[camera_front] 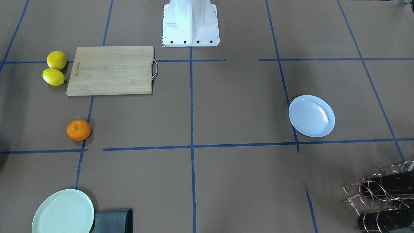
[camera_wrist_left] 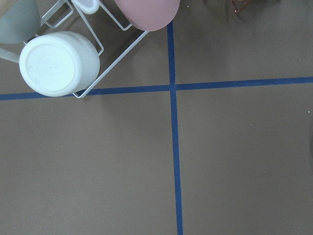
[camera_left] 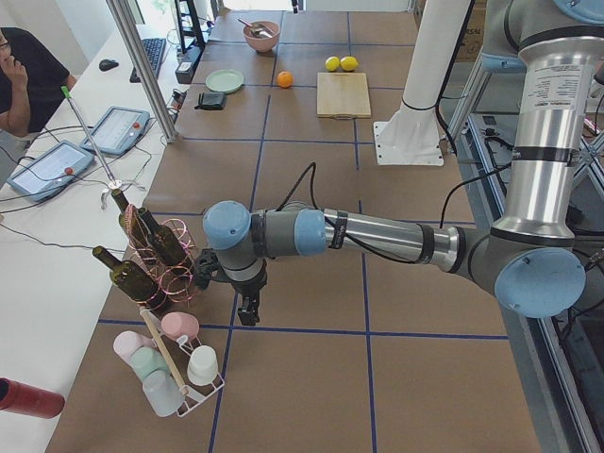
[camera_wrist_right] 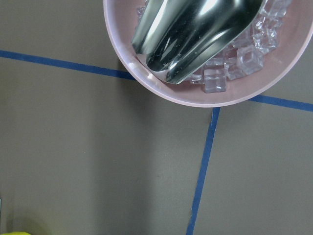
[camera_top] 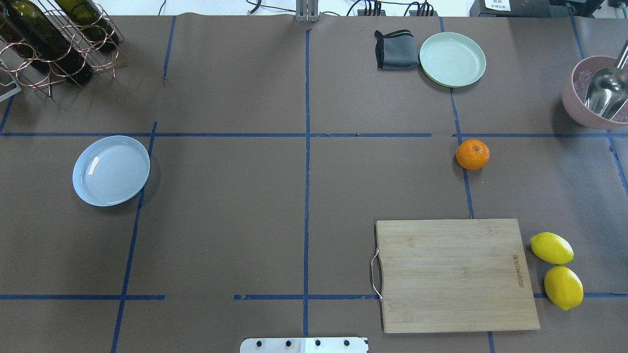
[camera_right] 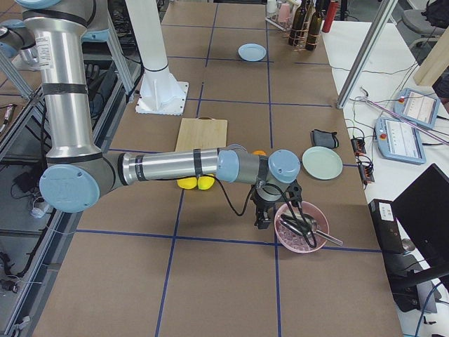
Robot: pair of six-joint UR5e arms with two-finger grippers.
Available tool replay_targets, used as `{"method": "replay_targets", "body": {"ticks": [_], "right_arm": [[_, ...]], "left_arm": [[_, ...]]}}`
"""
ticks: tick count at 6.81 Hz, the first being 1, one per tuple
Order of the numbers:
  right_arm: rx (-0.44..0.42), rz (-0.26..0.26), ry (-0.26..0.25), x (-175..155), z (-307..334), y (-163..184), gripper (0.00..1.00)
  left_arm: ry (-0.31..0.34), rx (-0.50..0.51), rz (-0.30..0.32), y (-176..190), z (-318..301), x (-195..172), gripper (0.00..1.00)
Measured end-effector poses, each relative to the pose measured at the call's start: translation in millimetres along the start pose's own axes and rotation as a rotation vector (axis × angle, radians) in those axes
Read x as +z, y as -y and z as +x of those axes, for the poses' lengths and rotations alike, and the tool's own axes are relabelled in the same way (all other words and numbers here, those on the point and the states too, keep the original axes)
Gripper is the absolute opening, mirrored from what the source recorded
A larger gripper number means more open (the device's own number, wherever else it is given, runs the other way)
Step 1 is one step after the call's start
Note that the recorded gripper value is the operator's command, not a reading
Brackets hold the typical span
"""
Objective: Pick orange to plate
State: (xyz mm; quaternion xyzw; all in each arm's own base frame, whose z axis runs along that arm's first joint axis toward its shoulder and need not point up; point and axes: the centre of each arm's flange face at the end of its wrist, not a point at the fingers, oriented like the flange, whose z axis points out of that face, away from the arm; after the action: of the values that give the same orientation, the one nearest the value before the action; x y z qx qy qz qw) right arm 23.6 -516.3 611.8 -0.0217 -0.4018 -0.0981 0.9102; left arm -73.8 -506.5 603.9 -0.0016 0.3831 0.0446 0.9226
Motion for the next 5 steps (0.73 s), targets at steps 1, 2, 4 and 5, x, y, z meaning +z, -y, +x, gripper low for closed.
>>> {"method": "replay_targets", "body": {"ticks": [1, 2, 4, 5], "right_arm": [[-0.002, 0.002, 0.0, -0.9, -0.8, 0.0, 1.0], [-0.005, 0.004, 0.0, -1.9, -1.9, -0.4, 1.0], [-0.011, 0.009, -0.004, -3.9, -3.8, -0.4, 1.0], [-0.015, 0.011, -0.005, -5.3, -5.1, 1.3, 1.0]], "left_arm": [[0.002, 0.016, 0.014, 2.9, 3.5, -4.6, 1.0], [0.009, 0.037, 0.037, 5.1, 10.9, -12.6, 1.0], [0.002, 0.076, 0.071, 4.8, 30.0, -26.5, 1.0], [-0.006, 0.092, 0.08, 1.5, 31.2, -24.6, 1.0]]}}
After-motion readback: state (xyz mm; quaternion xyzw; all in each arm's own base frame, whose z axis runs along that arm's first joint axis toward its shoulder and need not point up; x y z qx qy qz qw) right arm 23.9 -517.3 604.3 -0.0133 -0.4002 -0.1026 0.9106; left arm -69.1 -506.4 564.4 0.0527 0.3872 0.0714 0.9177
